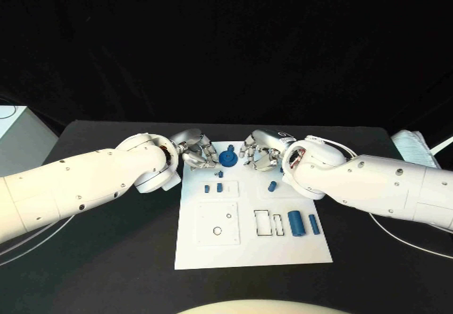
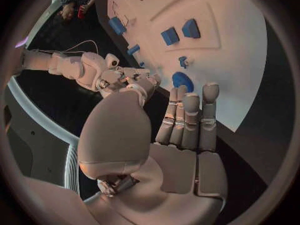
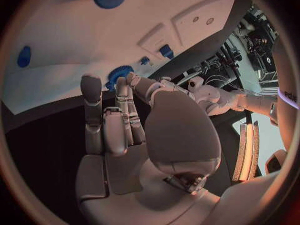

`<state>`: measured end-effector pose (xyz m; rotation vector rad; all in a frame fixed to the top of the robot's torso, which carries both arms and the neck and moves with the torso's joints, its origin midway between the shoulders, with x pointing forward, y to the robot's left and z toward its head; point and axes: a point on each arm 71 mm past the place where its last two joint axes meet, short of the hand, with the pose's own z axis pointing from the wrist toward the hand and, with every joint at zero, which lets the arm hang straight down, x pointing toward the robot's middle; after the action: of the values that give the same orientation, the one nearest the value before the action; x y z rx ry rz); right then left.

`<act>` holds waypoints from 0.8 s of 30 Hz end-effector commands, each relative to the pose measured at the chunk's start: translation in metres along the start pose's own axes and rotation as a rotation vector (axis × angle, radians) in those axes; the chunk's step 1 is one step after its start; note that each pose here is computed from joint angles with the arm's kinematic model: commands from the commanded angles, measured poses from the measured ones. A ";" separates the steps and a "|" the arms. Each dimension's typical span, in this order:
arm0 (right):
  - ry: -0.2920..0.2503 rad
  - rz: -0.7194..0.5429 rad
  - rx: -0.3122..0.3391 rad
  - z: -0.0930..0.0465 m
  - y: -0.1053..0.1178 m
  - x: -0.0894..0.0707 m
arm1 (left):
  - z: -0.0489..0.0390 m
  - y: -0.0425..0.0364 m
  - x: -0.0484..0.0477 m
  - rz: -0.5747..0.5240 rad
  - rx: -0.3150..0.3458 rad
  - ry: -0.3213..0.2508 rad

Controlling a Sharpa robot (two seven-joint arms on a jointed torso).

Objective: Assemble the parts on the task board

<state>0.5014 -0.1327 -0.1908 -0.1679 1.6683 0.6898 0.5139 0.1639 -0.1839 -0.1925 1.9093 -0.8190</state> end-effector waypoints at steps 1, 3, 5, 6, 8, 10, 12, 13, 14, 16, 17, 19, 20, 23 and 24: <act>-0.019 -0.006 -0.011 -0.002 0.000 -0.002 | 0.0034 0.0032 0.0047 0.070 -0.113 0.048; -0.023 -0.003 -0.009 -0.005 0.000 -0.003 | 0.0058 0.0026 0.0068 0.092 -0.143 0.066; -0.027 0.002 -0.007 -0.007 -0.001 -0.004 | 0.0083 0.0015 0.0085 0.113 -0.170 0.082; -0.030 0.004 -0.006 -0.009 -0.002 -0.005 | 0.0097 0.0010 0.0093 0.125 -0.184 0.089; -0.035 0.008 -0.003 -0.011 -0.003 -0.008 | 0.0129 0.0001 0.0102 0.148 -0.212 0.102; -0.038 0.010 0.000 -0.013 -0.004 -0.009 | 0.0152 -0.0007 0.0104 0.161 -0.228 0.107; -0.041 0.012 0.003 -0.015 -0.005 -0.011 | 0.0182 -0.0024 0.0108 0.174 -0.242 0.114; -0.042 0.013 0.004 -0.016 -0.005 -0.012 | 0.0193 -0.0033 0.0110 0.179 -0.246 0.117; -0.043 0.013 0.005 -0.016 -0.006 -0.012 | 0.0207 -0.0046 0.0114 0.185 -0.249 0.121; -0.045 0.015 0.006 -0.017 -0.006 -0.013 | 0.0234 -0.0074 0.0123 0.195 -0.253 0.129; -0.045 0.015 0.007 -0.017 -0.006 -0.013 | 0.0245 -0.0086 0.0126 0.199 -0.254 0.133; -0.046 0.016 0.007 -0.018 -0.006 -0.013 | 0.0267 -0.0110 0.0133 0.206 -0.256 0.139; -0.046 0.017 0.007 -0.018 -0.006 -0.013 | 0.0276 -0.0120 0.0136 0.208 -0.257 0.142; -0.046 0.018 0.007 -0.018 -0.006 -0.014 | 0.0304 -0.0146 0.0138 0.216 -0.261 0.149; -0.046 0.018 0.007 -0.018 -0.006 -0.014 | 0.0312 -0.0153 0.0137 0.218 -0.262 0.150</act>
<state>0.4921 -0.1507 -0.1799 -0.1339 1.6363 0.6959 0.5310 0.1320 -0.1915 -0.1136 2.0955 -0.4930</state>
